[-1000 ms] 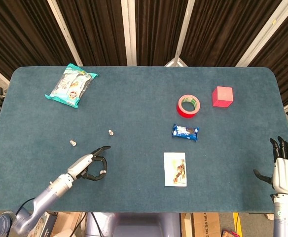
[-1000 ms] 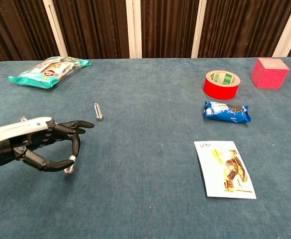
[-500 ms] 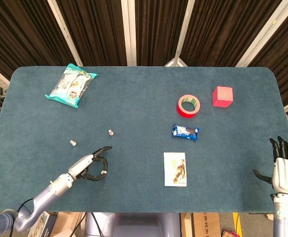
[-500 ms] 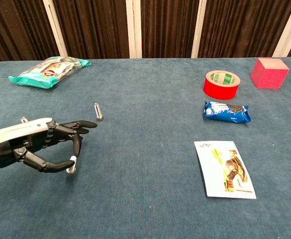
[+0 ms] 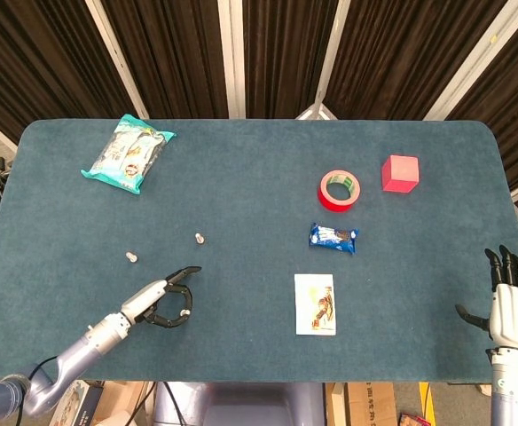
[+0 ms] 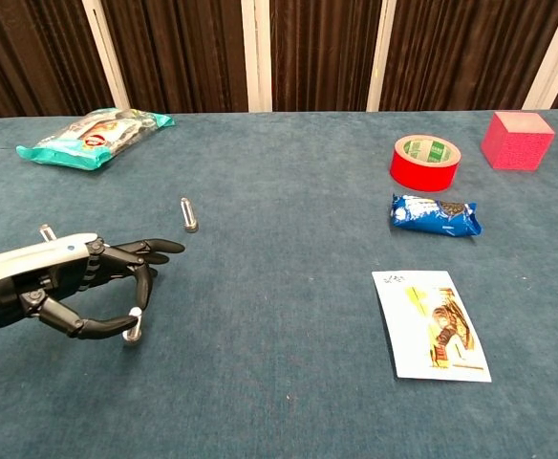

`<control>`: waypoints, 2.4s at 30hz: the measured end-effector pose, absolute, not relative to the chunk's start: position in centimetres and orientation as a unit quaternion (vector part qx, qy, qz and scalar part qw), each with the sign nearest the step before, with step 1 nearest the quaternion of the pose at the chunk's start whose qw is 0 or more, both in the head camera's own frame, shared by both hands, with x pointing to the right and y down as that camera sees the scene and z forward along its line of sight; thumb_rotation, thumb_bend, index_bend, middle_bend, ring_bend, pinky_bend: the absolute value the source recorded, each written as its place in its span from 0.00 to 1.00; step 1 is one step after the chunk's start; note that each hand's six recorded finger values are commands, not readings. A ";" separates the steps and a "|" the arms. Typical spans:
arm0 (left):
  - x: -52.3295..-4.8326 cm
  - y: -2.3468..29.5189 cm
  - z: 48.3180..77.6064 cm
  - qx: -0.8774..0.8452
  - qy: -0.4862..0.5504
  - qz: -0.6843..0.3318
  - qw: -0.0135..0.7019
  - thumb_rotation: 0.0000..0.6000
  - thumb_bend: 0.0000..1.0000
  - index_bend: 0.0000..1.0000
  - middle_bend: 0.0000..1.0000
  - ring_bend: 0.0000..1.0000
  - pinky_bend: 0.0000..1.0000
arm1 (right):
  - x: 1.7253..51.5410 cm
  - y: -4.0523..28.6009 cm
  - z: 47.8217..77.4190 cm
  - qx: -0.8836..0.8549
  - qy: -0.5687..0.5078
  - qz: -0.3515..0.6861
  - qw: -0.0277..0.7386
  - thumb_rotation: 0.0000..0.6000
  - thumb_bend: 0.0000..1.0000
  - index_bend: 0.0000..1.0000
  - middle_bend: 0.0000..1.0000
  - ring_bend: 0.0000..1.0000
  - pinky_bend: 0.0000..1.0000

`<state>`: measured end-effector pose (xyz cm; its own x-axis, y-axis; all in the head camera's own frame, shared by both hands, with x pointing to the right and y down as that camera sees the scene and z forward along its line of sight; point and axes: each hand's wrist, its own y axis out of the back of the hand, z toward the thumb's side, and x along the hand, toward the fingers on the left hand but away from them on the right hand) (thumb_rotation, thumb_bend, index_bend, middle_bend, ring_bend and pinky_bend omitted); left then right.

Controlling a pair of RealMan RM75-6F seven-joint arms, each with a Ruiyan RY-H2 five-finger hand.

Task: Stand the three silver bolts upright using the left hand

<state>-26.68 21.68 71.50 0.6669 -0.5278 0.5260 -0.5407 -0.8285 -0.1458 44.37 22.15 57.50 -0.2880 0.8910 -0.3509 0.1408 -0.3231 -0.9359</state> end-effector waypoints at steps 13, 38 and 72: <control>-27.3 21.9 71.7 0.915 -0.275 0.295 0.006 1.00 0.46 0.60 0.01 0.00 0.00 | 44.4 22.1 57.5 -0.517 -0.498 0.630 0.298 1.00 0.00 0.13 0.04 0.00 0.00; -28.1 22.4 71.5 0.918 -0.233 0.320 -0.033 1.00 0.36 0.43 0.00 0.00 0.00 | 44.4 22.2 57.5 -0.515 -0.498 0.632 0.298 1.00 0.00 0.15 0.04 0.00 0.00; -28.4 14.7 56.2 0.825 -0.394 0.218 -0.340 1.00 0.36 0.32 0.00 0.00 0.00 | 43.7 22.4 57.3 -0.526 -0.491 0.625 0.302 1.00 0.00 0.15 0.04 0.00 0.00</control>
<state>-28.44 14.72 56.17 0.5935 -0.7995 0.0924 -0.5028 -0.4579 -0.7331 43.70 22.36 57.32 -0.2640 0.8943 -0.3614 0.1399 -0.3352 -0.9317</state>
